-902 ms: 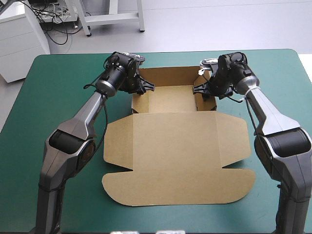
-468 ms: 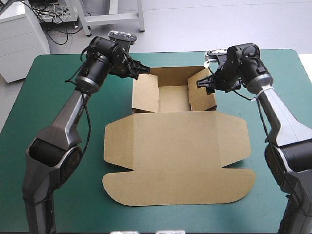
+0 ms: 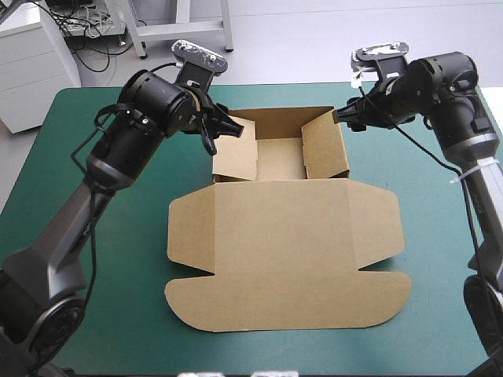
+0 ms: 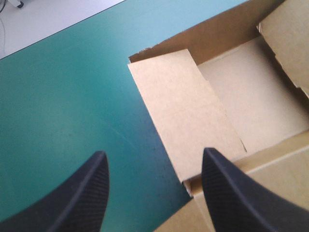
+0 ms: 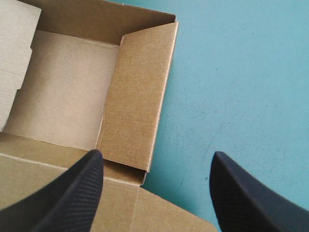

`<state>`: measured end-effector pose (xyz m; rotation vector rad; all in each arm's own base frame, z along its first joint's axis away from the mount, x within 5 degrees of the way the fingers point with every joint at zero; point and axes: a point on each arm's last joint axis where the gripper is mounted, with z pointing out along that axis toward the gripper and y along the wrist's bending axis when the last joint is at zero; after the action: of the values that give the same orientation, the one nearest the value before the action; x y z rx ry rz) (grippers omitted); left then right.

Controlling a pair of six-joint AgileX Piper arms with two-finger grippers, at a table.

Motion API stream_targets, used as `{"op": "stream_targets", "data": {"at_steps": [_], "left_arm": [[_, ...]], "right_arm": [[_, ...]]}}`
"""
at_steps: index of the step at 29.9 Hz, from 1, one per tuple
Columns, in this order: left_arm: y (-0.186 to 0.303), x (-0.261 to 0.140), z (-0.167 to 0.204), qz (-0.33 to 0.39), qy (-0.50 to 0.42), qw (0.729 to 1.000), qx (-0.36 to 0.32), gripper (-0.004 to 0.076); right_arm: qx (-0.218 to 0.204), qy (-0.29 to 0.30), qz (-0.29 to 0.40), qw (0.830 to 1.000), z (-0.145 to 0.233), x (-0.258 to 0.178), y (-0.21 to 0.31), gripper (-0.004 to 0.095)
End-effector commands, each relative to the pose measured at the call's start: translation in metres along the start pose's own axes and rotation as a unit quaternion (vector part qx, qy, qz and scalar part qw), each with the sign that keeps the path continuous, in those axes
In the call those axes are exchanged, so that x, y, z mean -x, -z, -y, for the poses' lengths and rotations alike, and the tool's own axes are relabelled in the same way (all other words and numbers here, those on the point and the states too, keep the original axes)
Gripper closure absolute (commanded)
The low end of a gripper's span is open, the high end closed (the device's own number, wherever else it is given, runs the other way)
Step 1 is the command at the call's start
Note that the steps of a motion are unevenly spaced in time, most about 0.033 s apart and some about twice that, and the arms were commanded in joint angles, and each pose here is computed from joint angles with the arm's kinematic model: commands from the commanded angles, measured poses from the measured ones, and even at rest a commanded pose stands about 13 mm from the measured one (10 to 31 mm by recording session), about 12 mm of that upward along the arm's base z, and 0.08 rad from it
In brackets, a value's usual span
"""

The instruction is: Fold the box

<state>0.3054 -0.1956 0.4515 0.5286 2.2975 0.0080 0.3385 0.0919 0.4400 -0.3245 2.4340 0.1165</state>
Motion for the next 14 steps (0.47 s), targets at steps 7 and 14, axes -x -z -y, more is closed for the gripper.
{"op": "stream_targets", "data": {"at_steps": [7, 14], "left_arm": [[0.077, -0.059, -0.031, 0.032, -0.019, 0.999, 0.038, 0.0314], [0.098, -0.126, -0.043, 0.027, -0.023, 0.999, 0.034, 0.0314]], "right_arm": [[-0.002, 0.005, 0.05, 0.999, 0.002, 0.002, 0.039, 0.0303], [0.003, 0.001, 0.029, 1.0, 0.001, 0.005, 0.016, 0.0302]]}}
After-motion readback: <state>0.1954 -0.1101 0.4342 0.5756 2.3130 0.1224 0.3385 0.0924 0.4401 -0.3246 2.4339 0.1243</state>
